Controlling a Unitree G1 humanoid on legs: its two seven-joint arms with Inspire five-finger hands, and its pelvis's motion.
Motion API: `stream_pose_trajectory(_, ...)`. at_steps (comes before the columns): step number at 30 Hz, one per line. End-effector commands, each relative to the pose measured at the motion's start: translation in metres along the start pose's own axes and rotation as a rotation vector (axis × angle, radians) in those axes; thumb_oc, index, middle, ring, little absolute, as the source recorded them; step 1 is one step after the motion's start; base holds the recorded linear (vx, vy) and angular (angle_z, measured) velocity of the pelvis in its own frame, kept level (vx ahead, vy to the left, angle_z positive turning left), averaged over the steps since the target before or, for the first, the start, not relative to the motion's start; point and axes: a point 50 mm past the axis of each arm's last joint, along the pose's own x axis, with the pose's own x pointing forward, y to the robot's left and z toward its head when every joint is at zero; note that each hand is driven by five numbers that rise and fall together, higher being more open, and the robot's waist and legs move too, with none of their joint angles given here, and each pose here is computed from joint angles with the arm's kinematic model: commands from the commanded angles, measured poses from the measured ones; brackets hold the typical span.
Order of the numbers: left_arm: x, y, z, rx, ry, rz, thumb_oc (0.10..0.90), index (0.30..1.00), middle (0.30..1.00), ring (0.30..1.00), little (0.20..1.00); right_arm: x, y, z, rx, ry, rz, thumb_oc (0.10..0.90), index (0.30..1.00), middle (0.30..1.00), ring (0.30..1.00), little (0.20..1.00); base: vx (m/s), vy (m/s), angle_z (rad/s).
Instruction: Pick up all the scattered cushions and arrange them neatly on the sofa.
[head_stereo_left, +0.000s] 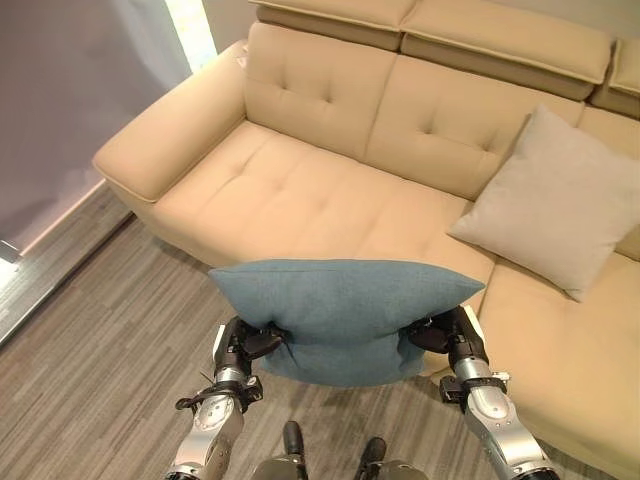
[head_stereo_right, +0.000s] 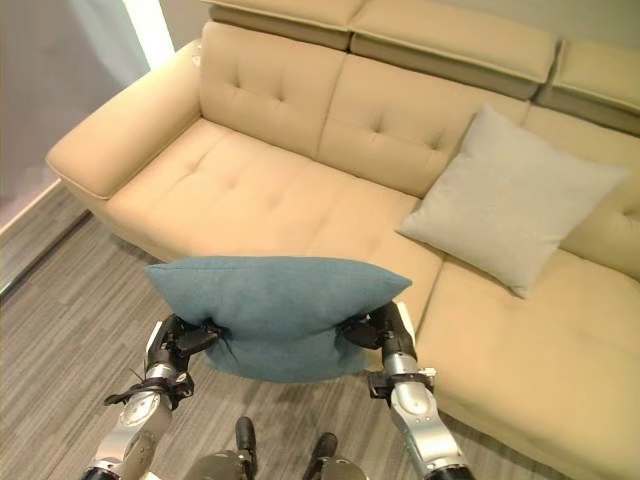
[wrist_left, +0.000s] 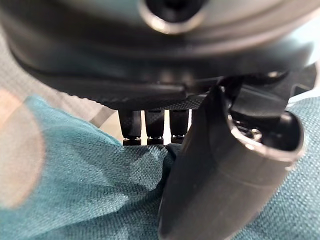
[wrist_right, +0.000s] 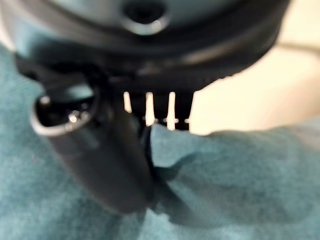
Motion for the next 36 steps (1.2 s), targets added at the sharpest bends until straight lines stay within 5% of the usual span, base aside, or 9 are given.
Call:
stream_pose_trajectory(1,-0.001,-0.038,0.057,-0.017,-0.294,-0.249,0.400,0.300,0.300,0.300,0.300,0.010,0.040,0.079,0.098,-0.389,0.172,0.400,0.300,0.300,0.300,0.300,0.18,0.364,0.14)
stream_pose_trajectory(36,-0.005,-0.050,0.050,-0.003,-0.267,-0.339,0.400,0.300,0.300,0.300,0.300,0.001,0.014,0.061,0.072,-0.331,0.082,0.400,0.300,0.300,0.300,0.300,0.20,0.004,0.40)
